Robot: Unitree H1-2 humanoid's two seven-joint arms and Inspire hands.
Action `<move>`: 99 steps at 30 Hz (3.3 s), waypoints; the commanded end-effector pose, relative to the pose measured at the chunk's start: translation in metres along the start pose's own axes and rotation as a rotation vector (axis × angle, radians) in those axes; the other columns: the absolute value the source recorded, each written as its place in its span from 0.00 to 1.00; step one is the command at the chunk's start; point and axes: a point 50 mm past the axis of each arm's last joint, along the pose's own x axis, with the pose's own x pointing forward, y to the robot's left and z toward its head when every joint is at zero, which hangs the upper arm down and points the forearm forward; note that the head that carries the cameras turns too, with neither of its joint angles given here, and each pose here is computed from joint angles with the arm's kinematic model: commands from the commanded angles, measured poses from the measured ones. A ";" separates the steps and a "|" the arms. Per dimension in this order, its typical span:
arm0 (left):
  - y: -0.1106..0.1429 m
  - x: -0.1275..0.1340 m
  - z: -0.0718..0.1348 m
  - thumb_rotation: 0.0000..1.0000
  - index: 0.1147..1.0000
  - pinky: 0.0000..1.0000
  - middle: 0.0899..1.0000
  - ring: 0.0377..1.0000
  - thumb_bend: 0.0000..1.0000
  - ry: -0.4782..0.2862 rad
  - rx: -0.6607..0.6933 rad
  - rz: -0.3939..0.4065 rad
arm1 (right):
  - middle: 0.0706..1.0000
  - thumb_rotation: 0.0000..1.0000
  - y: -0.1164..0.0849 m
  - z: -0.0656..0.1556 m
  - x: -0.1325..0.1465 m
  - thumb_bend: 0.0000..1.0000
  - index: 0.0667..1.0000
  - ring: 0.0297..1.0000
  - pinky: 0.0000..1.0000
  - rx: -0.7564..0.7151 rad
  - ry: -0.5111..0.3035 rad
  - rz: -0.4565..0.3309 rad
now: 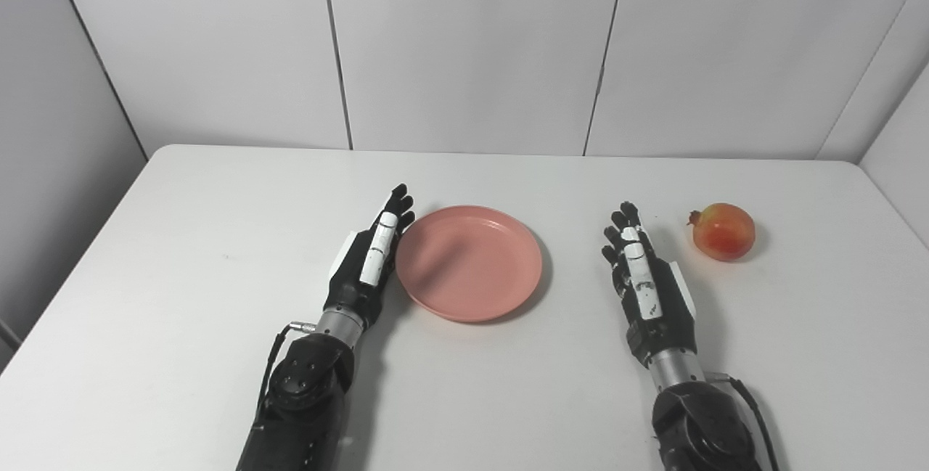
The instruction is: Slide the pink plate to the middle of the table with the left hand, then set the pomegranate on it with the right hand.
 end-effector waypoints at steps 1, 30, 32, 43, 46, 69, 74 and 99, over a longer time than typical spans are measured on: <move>-0.008 0.007 0.014 1.00 0.97 0.95 0.98 0.96 0.60 -0.087 -0.003 0.002 | 1.00 0.86 0.009 0.021 0.012 0.62 1.00 1.00 1.00 0.003 -0.110 0.023; -0.019 0.002 0.011 1.00 0.98 0.96 1.00 0.98 0.59 -0.041 0.059 -0.110 | 0.97 0.74 0.017 0.017 0.012 0.65 0.94 0.96 0.99 0.057 -0.109 -0.023; -0.019 0.002 0.010 1.00 0.97 0.96 1.00 0.98 0.59 -0.039 0.063 -0.115 | 0.96 0.74 0.017 0.017 0.012 0.65 0.94 0.95 0.98 0.055 -0.108 -0.025; -0.020 0.003 0.007 1.00 0.99 0.96 1.00 0.98 0.60 -0.048 0.036 -0.142 | 0.97 0.76 0.016 0.020 0.014 0.66 0.95 0.96 0.99 0.028 -0.116 -0.005; -0.017 0.003 0.006 1.00 0.98 0.94 1.00 0.98 0.60 -0.043 0.085 -0.120 | 0.99 0.82 0.011 0.030 0.015 0.67 0.99 0.99 1.00 -0.018 -0.130 0.025; -0.010 0.019 0.006 1.00 0.93 0.91 0.95 0.93 0.57 -0.081 0.093 0.066 | 1.00 0.82 -0.041 0.091 0.031 0.71 1.00 1.00 1.00 -0.227 -0.348 -0.117; -0.011 0.019 0.005 1.00 0.92 0.89 0.93 0.92 0.57 -0.077 0.104 0.078 | 1.00 0.81 -0.059 0.100 0.033 0.78 1.00 1.00 1.00 -0.380 -0.383 -0.162; -0.004 0.018 0.006 1.00 0.96 0.92 0.96 0.95 0.56 -0.085 0.007 0.029 | 1.00 0.46 -0.127 0.111 0.055 0.82 0.99 0.97 0.90 -0.872 -0.263 -0.382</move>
